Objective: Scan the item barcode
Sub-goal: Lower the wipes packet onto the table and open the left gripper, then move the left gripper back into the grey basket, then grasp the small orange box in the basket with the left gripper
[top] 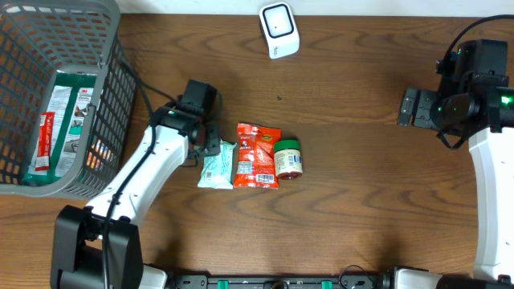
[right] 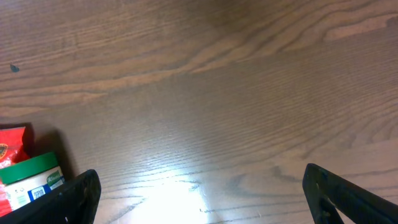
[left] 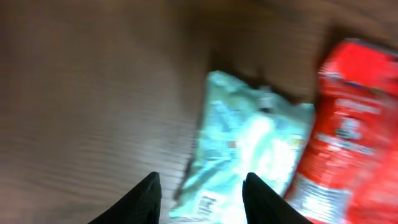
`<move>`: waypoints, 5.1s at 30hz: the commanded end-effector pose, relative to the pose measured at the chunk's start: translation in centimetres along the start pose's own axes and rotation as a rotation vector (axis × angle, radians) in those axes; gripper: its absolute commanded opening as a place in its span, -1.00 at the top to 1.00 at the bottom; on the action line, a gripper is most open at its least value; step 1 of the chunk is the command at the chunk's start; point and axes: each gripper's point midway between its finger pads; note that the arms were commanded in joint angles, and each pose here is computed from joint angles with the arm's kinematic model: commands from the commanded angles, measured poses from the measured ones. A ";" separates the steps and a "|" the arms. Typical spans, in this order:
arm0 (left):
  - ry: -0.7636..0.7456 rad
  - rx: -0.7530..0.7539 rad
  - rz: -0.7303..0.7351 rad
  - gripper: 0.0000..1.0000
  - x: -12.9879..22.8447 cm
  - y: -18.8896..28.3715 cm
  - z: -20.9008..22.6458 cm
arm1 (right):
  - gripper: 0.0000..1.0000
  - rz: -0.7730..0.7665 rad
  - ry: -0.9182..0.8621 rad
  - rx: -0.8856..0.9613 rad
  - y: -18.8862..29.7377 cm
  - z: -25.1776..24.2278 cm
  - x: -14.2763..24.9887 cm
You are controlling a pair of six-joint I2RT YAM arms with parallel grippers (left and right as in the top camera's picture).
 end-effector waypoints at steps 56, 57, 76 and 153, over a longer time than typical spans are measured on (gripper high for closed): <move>0.094 -0.098 0.023 0.01 3.4 -6.2 3.3 | -0.98 -0.015 -0.017 0.007 0.3 -0.2 -0.4; 0.094 -0.092 0.032 0.02 3.5 -6.3 3.2 | -0.99 -0.015 -0.018 0.007 0.3 -0.2 -0.4; 0.097 0.067 0.019 0.02 2.3 -6.1 0.4 | -0.99 -0.015 -0.017 0.007 0.3 -0.2 -0.4; 1.545 -0.242 0.100 -0.71 0.0 -1.0 27.8 | -0.99 -0.015 -0.018 0.007 0.3 -0.2 -0.4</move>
Point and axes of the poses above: each gripper's point midway between its finger pads, its own y axis back along the fingers, its own z axis along the line the jaws close on, x = y × z, and after that the axes turned 6 degrees about -y, right-handed
